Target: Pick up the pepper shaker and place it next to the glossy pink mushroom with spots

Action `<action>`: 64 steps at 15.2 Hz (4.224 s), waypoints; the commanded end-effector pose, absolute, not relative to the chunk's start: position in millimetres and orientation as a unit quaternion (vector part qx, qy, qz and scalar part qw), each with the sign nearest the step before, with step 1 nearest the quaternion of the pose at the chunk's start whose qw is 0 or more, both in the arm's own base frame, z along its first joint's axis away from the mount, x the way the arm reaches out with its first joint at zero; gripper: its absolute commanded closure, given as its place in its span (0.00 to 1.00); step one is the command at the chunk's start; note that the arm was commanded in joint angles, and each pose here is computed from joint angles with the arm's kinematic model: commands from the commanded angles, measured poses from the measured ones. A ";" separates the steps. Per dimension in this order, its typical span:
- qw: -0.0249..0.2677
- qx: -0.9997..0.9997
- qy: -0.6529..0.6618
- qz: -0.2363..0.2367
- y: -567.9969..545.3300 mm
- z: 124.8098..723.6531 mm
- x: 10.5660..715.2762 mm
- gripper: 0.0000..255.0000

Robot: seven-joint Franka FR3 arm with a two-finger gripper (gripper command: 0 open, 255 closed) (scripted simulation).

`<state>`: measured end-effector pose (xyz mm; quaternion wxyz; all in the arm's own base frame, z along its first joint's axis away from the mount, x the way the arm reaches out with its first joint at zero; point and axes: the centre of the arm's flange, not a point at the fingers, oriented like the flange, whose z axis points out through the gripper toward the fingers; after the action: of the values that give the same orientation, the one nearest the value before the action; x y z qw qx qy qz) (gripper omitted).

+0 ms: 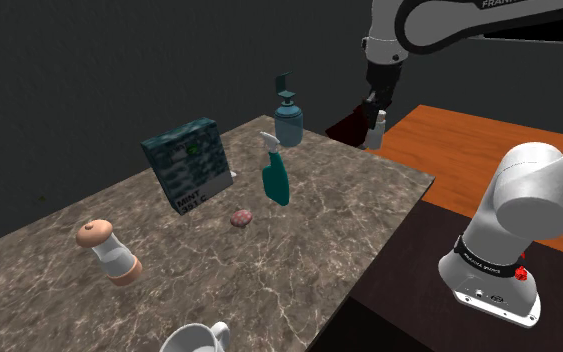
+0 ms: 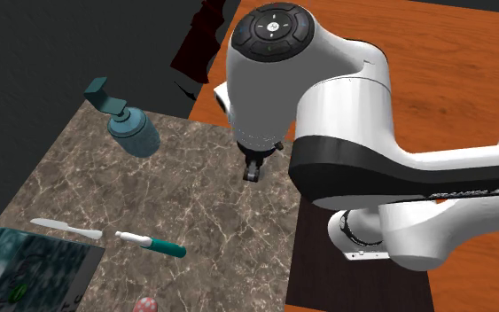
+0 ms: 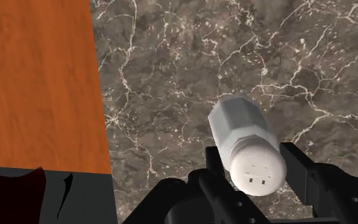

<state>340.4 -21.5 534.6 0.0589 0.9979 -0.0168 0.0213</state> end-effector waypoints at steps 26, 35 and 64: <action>0.058 0.998 -0.017 0.021 299.0 536.5 495.7 1.00; 0.058 0.998 -0.017 0.021 406.0 536.9 547.3 1.00; 0.058 0.998 -0.017 0.021 420.6 389.1 554.3 1.00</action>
<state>555.5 421.0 395.4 0.0586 0.9979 -0.0175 0.0211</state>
